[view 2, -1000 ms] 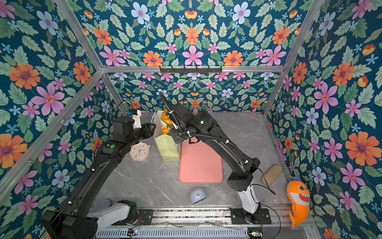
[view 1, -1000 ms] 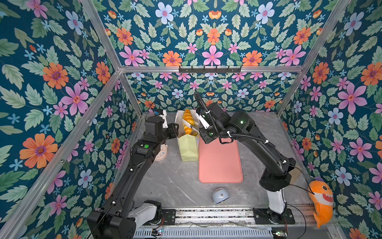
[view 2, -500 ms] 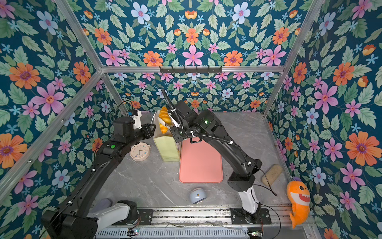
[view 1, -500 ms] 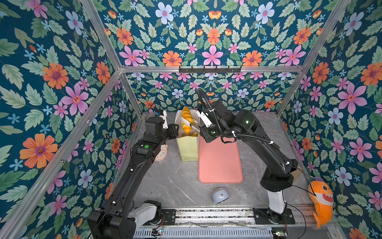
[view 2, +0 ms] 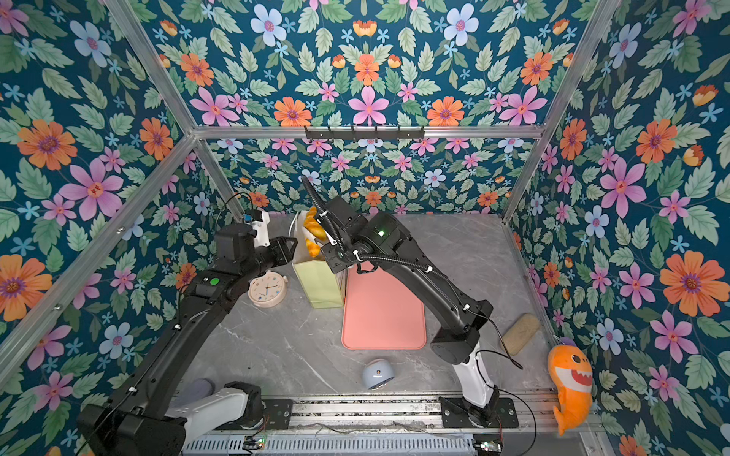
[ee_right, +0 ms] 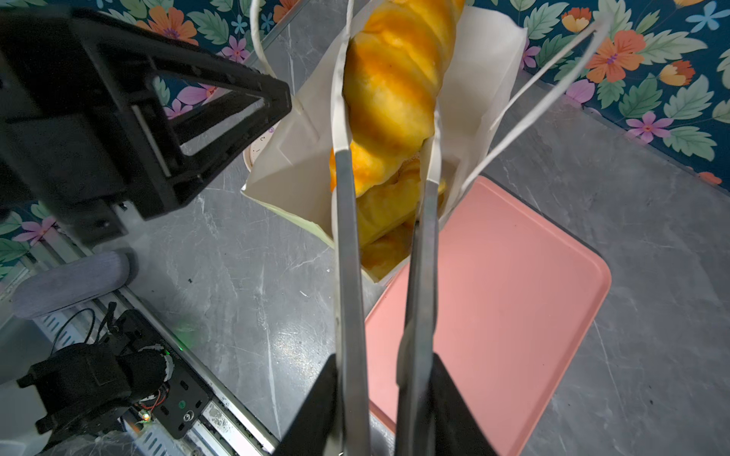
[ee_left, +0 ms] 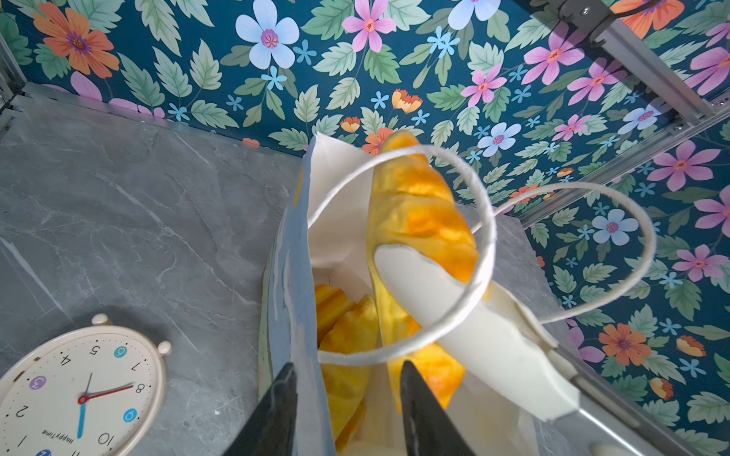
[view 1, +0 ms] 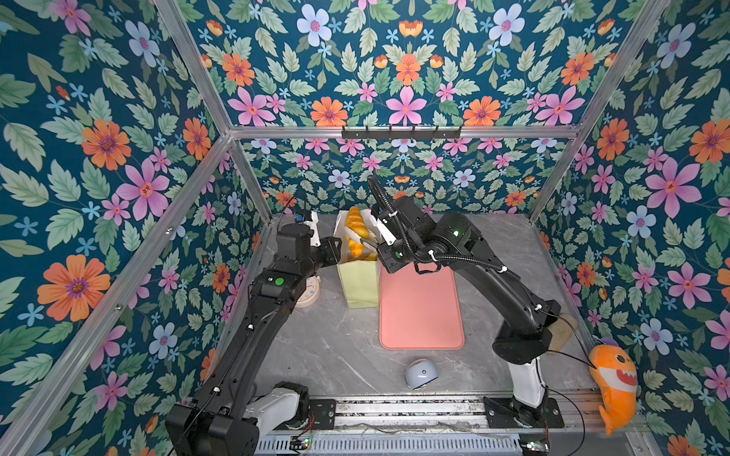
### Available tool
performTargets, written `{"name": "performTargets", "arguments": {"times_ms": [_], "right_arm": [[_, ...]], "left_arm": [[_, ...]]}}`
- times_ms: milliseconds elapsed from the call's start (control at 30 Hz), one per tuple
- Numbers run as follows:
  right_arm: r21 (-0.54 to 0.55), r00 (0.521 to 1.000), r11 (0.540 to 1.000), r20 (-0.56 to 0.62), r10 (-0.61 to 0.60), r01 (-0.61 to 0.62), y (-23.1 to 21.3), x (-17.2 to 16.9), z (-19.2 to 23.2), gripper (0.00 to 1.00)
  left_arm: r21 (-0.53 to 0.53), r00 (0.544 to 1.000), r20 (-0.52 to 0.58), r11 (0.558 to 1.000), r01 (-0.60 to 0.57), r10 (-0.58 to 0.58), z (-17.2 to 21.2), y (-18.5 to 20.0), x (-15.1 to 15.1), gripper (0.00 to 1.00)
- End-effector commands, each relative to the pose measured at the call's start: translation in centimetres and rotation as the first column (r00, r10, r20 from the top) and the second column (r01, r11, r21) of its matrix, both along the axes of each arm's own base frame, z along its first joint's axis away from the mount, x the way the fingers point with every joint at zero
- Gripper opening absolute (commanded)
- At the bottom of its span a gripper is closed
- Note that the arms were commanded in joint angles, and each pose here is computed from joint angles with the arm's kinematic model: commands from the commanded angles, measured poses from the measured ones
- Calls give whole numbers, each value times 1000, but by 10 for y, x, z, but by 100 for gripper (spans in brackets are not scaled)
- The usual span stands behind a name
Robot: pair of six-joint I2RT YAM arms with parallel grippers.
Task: Place the fake bread into the paper bag
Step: 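Lower the croissant into the bag held by the left gripper, then open the tongs and lift them out of the bag with the right gripper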
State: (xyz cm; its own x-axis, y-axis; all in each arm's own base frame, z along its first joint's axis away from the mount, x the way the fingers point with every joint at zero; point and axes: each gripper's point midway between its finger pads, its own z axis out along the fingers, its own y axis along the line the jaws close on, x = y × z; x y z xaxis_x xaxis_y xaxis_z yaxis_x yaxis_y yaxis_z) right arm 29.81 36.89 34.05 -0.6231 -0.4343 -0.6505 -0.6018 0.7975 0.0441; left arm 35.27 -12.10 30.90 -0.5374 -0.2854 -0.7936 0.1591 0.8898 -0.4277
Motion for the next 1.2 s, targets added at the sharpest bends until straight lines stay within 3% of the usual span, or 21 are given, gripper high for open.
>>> {"name": "performTargets", "arguments": {"times_ms": [0,633,1167], "right_arm": [[-13,1000,1000,16,-2,2,2,5,-2,33],[-76,997,997,-70,-19,14,5,3,-35,38],[-48,997,999,-69,-20,17,2,-2,-23,46]], "left_arm": [[-5,1000,16,1000,-3,3,3,0,1,44],[-4,1000,12,1000,-3,3,1,0,2,44],[-2,1000,16,1000,-5,5,5,1,0,44]]}}
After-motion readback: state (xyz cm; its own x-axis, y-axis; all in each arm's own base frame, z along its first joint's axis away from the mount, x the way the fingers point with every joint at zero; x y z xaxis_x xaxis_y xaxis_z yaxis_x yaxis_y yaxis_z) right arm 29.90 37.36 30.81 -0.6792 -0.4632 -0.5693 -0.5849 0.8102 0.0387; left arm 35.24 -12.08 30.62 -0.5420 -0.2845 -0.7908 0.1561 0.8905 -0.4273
